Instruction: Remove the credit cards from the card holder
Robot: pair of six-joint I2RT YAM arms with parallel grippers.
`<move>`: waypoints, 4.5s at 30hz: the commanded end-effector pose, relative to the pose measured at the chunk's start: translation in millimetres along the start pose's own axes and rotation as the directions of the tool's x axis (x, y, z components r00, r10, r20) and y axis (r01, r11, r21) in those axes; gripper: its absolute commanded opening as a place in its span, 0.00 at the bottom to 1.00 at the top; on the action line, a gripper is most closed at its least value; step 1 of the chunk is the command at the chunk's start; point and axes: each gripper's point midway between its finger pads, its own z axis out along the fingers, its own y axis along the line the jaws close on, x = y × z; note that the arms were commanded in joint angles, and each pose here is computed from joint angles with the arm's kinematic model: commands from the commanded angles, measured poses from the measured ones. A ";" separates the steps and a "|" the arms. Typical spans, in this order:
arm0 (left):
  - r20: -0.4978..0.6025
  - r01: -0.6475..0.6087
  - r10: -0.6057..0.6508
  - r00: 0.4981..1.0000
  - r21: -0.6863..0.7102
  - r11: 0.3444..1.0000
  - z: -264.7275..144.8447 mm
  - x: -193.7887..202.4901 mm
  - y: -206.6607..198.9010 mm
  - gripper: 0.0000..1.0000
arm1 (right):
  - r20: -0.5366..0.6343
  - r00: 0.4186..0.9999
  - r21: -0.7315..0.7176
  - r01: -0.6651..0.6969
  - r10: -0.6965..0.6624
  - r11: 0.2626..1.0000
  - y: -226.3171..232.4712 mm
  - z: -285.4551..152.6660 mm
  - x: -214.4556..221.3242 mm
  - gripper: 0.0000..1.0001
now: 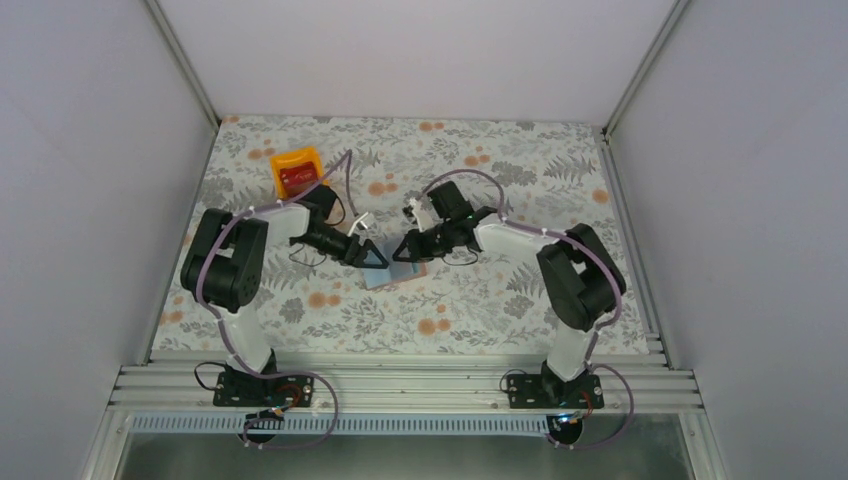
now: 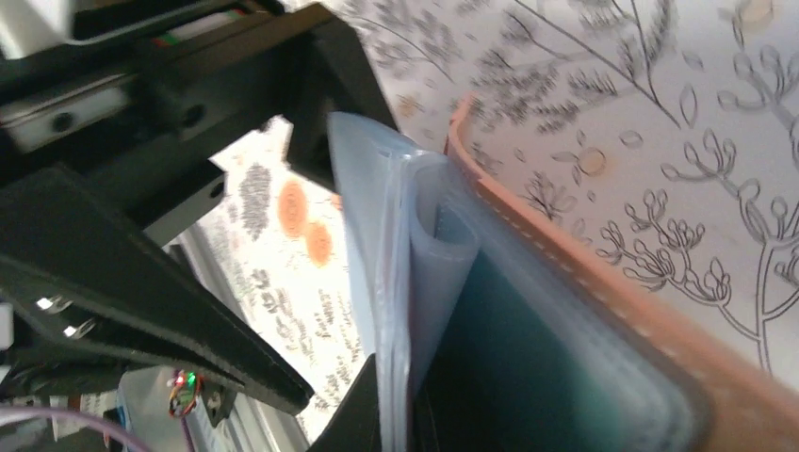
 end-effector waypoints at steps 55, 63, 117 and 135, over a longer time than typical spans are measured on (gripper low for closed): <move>0.243 -0.758 0.904 0.351 -0.492 0.427 -243.4 -111.5 -326.2 0.02 | 0.682 0.288 0.083 0.883 -0.673 0.462 276.0 -291.7 -33.0 0.54; 0.281 -0.733 0.877 0.389 -0.482 0.480 -242.9 -119.1 -324.0 0.02 | 0.703 0.288 0.213 0.787 -0.651 0.579 281.9 -289.6 -50.9 0.53; 0.281 -0.737 0.864 0.419 -0.450 0.504 -235.7 -121.4 -316.1 0.02 | 0.697 0.279 0.338 0.684 -0.660 0.646 310.1 -246.8 -84.1 0.40; 0.283 -0.779 0.873 0.397 -0.399 0.484 -230.5 -107.6 -322.9 0.02 | 0.654 0.321 0.445 0.570 -0.685 0.691 281.8 -247.7 -110.0 0.61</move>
